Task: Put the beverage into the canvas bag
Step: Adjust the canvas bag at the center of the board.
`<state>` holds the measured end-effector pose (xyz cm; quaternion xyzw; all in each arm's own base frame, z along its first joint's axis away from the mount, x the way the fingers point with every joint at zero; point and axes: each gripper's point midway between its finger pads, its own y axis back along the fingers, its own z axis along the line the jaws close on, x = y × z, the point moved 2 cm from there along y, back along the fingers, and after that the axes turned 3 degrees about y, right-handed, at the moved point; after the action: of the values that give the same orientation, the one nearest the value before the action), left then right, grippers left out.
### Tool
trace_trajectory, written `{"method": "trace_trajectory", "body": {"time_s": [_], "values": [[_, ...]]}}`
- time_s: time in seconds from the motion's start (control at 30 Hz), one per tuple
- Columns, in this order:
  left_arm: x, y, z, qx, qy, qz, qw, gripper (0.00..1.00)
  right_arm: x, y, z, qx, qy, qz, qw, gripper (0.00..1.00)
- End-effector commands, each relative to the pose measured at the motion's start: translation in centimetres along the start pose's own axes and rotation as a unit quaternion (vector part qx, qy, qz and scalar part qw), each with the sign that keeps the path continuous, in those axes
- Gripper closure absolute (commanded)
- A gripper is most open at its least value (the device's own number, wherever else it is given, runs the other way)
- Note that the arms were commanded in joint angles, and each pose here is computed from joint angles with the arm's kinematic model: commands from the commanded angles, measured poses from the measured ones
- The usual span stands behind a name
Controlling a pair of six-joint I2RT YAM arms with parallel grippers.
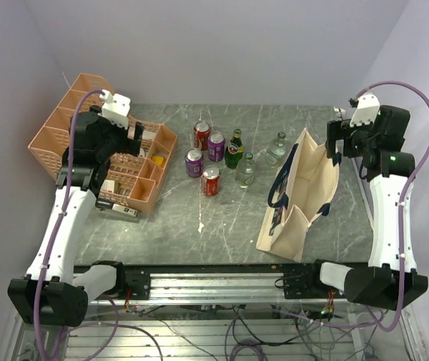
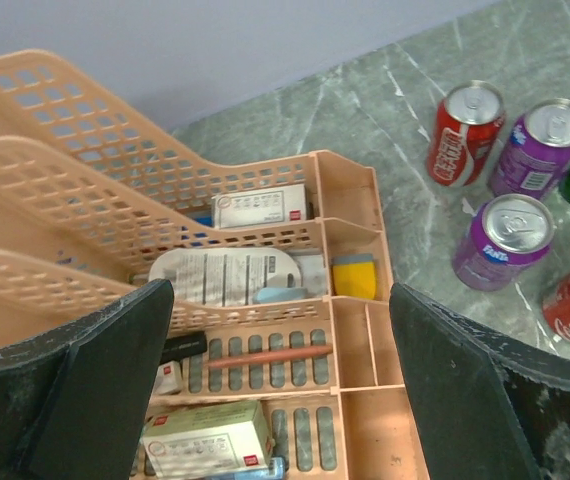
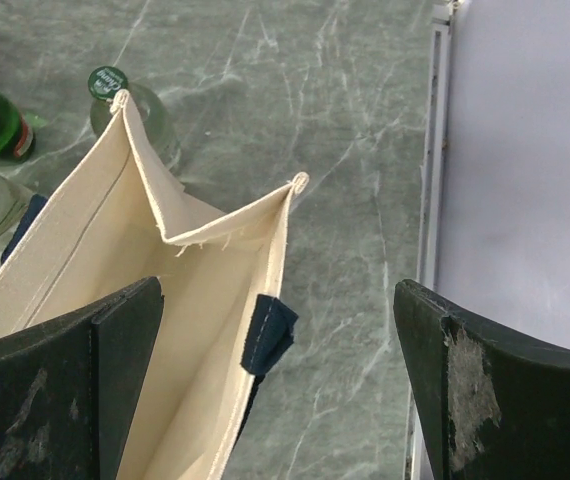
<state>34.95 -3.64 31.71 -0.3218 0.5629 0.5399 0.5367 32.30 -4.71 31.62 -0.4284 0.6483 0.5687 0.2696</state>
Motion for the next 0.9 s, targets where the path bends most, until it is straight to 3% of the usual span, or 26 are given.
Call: {"method": "trace_trajectory", "body": {"time_s": [0.0,0.17,0.5,0.87], "values": [[-0.8,-0.4,-2.1,0.034,-0.037,-0.015,0.999,0.0,0.3,-0.5,0.7,-0.033,0.005,0.007,0.999,0.0],[-0.5,-1.4,-4.4,0.075,-0.049,-0.013,0.996,0.0,2.0,-1.9,1.9,-0.084,0.046,0.031,0.995,0.0],[-0.9,-2.3,-5.4,0.092,-0.055,-0.016,0.994,0.01,2.6,-3.6,1.0,-0.134,0.235,0.045,0.962,0.0],[0.7,-3.2,-6.7,0.135,-0.083,0.001,0.987,0.0,2.8,-6.6,2.0,-0.198,0.305,0.057,0.93,0.0]]}}
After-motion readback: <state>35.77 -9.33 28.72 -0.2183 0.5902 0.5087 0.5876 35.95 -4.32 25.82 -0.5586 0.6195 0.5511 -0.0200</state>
